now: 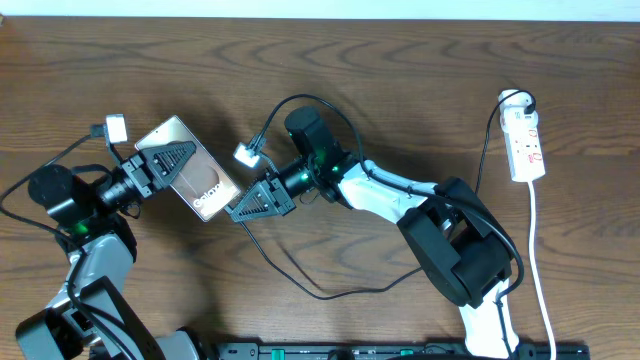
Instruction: Plug charger to phone and switch on socket
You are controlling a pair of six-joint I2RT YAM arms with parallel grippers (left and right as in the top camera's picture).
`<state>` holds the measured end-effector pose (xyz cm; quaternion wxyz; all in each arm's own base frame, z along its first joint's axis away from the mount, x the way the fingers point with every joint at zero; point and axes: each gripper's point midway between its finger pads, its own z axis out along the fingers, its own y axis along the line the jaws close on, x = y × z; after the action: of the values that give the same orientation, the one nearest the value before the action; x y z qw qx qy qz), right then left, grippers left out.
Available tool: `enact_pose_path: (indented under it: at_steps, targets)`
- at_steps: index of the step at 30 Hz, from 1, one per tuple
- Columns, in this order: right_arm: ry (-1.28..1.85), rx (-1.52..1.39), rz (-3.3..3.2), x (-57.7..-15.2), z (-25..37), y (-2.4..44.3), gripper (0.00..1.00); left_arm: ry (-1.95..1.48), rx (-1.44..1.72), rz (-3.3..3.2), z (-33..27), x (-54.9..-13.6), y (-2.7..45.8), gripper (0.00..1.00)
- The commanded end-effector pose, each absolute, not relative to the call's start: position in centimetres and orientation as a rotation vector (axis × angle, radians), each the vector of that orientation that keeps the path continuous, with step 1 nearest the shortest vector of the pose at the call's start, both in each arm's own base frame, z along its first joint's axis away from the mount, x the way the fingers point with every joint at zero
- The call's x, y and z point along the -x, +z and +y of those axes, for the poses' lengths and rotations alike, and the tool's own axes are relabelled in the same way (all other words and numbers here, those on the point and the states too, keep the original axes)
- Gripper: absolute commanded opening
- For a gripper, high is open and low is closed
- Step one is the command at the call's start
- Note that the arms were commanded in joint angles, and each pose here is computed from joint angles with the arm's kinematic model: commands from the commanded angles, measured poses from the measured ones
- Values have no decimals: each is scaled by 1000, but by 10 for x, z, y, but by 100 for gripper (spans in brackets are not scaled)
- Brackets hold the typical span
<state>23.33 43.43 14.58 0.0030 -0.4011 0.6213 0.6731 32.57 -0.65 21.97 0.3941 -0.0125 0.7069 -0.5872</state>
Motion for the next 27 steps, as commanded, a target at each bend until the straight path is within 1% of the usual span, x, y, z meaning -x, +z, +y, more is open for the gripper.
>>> enact_pose_path:
  at_steps: [1, 11, 27]
  targets:
    - [2148, 1315, 1886, -228, 432, 154, 1, -1444, -59, 1773, -6, -328, 232, 7]
    - [2150, 1318, 1882, -227, 432, 154, 1, -1404, -3, 1757, 0, -337, 232, 8]
    - [2163, 1328, 1869, -227, 430, 155, 1, -1379, -8, 1749, 5, -337, 232, 7]
